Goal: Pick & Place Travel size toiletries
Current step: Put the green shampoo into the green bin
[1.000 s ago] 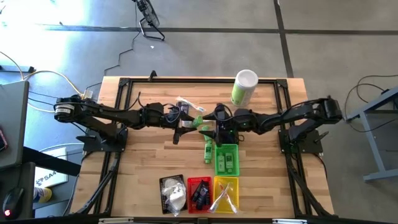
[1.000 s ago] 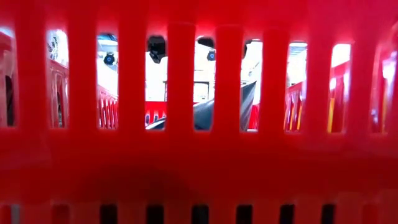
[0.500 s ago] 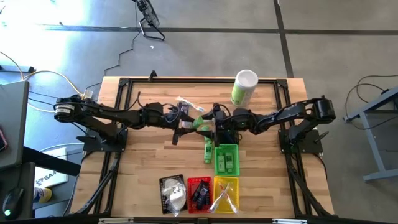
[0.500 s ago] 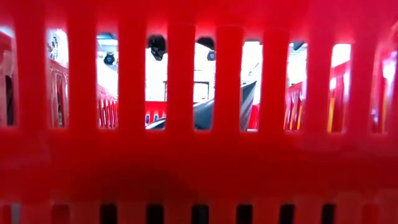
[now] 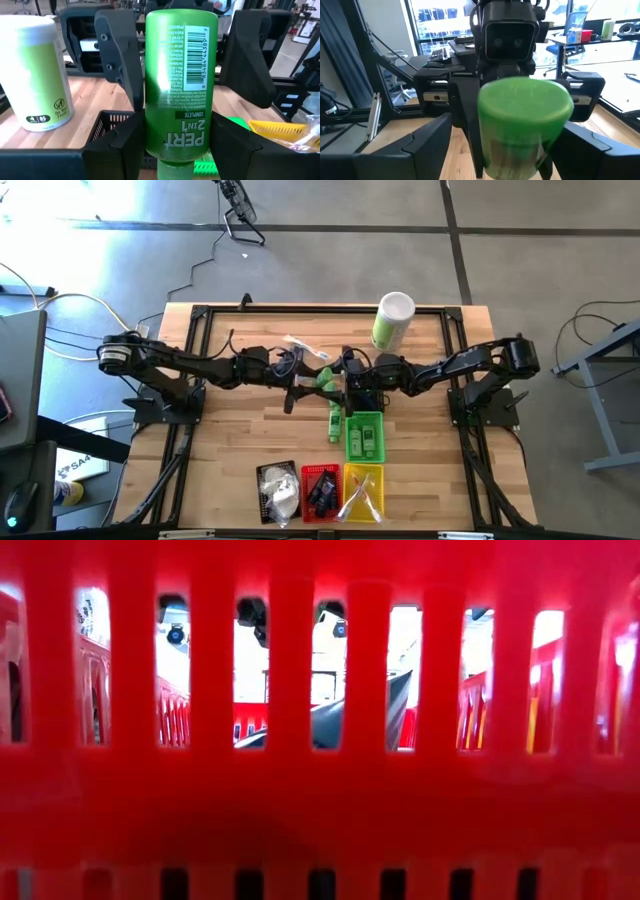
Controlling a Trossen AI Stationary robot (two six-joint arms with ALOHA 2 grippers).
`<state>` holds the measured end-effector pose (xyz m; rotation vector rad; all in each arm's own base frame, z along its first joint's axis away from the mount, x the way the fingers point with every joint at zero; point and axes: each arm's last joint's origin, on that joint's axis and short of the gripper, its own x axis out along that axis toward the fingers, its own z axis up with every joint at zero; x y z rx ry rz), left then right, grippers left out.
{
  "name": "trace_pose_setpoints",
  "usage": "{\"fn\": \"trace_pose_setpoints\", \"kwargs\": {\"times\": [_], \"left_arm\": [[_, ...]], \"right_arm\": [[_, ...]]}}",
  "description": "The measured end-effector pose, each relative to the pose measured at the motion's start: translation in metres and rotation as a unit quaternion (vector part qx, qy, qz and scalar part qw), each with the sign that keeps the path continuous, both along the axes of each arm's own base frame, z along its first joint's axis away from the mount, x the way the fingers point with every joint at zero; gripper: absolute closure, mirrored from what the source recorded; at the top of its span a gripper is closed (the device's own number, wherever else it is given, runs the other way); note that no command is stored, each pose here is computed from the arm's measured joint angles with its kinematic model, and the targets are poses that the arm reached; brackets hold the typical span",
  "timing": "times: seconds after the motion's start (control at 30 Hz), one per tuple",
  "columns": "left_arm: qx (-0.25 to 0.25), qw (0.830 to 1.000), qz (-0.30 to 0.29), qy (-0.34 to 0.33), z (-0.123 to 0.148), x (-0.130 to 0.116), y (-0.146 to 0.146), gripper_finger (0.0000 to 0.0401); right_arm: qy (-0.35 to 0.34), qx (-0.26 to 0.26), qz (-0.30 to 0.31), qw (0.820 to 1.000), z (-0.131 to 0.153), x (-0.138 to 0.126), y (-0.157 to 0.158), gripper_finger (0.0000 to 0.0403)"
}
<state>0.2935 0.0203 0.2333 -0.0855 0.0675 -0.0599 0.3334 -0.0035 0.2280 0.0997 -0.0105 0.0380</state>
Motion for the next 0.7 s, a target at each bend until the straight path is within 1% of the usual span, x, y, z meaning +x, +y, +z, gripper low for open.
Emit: {"fn": "trace_pose_setpoints", "kwargs": {"times": [0.17, 0.47, 0.7], "left_arm": [[0.001, 1.0, 0.001, 0.001, -0.0002, -0.0001, 0.0004, 0.0217], [0.001, 1.0, 0.0, 0.002, -0.0004, -0.0001, 0.0003, 0.0217], [0.001, 1.0, -0.001, 0.002, -0.0004, -0.0001, 0.0003, 0.0217]], "right_arm": [[0.001, 0.0, 0.0, 1.0, -0.0001, 0.0, -0.0001, 0.0116], [0.012, 0.0, -0.001, 1.0, -0.0023, 0.0, -0.0003, 0.0175], [0.012, 0.0, -0.003, 1.0, -0.0022, -0.0001, -0.0004, 0.0203]]}}
